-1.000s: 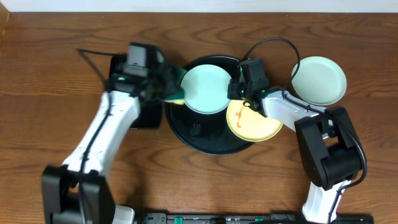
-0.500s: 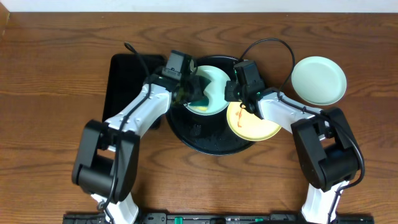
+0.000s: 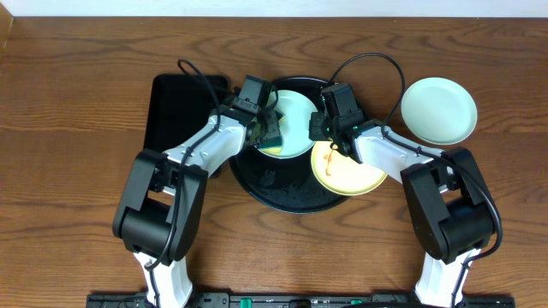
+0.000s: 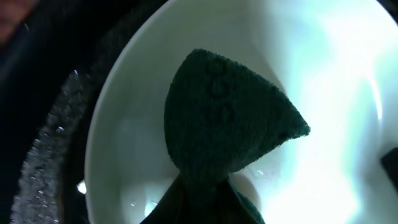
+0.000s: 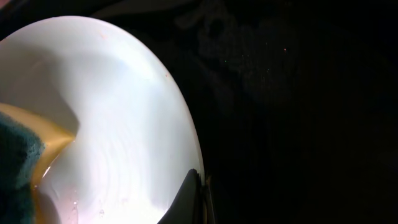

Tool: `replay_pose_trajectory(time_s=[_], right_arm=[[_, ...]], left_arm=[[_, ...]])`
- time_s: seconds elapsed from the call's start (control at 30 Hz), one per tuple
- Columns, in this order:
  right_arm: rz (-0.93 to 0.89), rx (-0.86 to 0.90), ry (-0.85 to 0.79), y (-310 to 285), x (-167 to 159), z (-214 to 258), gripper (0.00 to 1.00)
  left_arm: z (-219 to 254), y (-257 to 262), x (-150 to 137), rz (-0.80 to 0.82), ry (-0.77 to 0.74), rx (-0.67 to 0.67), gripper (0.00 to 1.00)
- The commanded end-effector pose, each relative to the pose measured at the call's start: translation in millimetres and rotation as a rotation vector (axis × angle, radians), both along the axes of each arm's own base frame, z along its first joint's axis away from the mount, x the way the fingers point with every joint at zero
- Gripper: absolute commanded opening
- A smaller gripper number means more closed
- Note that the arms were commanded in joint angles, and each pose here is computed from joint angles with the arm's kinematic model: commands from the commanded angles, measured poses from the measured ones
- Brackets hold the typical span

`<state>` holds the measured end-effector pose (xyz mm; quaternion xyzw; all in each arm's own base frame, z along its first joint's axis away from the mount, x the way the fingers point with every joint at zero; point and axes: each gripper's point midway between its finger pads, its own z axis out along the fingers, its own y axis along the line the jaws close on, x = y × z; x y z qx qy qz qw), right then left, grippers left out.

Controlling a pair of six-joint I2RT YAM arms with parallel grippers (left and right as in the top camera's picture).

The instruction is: Clean dirty plates on tray and stack at the side

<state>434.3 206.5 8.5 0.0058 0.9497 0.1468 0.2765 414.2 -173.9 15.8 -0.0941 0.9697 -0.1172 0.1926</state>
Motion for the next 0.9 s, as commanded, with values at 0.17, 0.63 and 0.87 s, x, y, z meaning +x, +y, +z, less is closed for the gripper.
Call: replay_pose_trajectory(time_s=[0.17, 0.63, 0.87], right_arm=[[0.073, -0.064, 0.05, 3, -19, -18, 0.02], [0.145, -0.101, 0.028, 4, -21, -7, 0.02], [0.196, -0.119, -0.143, 8, -2, 75, 0.02]], left_arm=[[2, 70, 23, 0.074, -0.119, 0.364, 0.07], [143, 88, 54, 0.204, -0.465, 0.225, 0.08], [200, 163, 8, 0.343, -0.443, 0.243, 0.08]])
